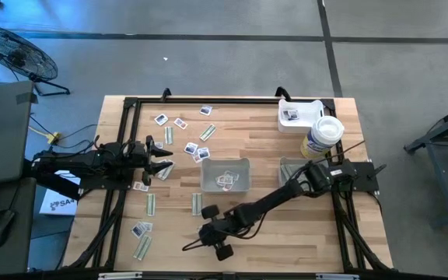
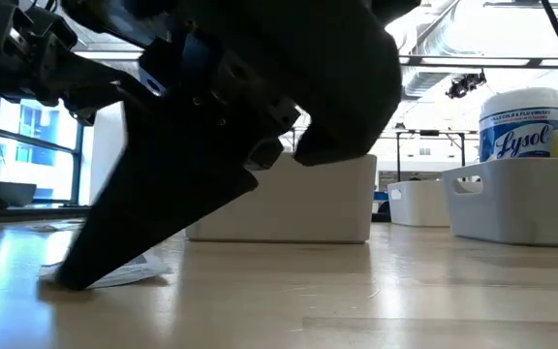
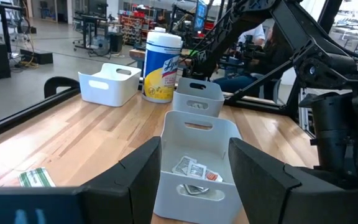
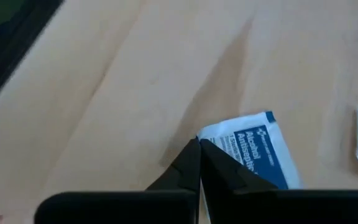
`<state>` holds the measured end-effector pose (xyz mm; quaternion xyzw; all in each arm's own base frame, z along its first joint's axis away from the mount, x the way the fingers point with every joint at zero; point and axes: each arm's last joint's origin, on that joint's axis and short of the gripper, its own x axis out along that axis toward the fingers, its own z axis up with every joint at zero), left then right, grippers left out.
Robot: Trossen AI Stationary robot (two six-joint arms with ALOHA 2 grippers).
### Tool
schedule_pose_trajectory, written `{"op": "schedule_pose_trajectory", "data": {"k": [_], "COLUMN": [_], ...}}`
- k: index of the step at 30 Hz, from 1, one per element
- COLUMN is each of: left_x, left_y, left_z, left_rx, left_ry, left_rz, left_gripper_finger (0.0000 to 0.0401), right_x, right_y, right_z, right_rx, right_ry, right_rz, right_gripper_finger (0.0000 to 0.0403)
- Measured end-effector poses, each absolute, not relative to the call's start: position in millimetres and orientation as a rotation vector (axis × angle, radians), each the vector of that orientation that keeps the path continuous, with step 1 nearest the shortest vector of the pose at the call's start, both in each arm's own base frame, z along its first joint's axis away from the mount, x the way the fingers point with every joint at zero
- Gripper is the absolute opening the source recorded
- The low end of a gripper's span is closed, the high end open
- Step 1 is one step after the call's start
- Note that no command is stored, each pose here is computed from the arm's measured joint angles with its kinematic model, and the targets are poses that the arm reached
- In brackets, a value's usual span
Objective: Pick & Place First Aid Supplies
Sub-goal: Put the blue pad into the white bin
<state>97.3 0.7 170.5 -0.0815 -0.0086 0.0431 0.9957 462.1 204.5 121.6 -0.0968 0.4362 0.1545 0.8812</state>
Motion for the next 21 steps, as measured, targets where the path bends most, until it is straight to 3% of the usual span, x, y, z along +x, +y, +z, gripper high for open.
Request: {"op": "schedule_pose_trajectory", "data": {"k": [15, 21], "left_x": [97.3, 97.3], "left_y": [0.7, 0.7], "left_z": [170.4, 170.5], "left_rx": [-0.163, -0.163], "left_ry": [-0.017, -0.017], "left_rz": [0.086, 0.086], "left_gripper_finger": [0.0186, 0.0186], "right_x": [432.7, 415.1], "right_y": [196.1, 193.2], "right_z": [210.4, 227.0], "right_rx": [-0.190, -0.165], "right_ry": [0.910, 0.999], "right_rz": [0.322, 0.297], "right_gripper_finger": [0.0000, 0.0000]}}
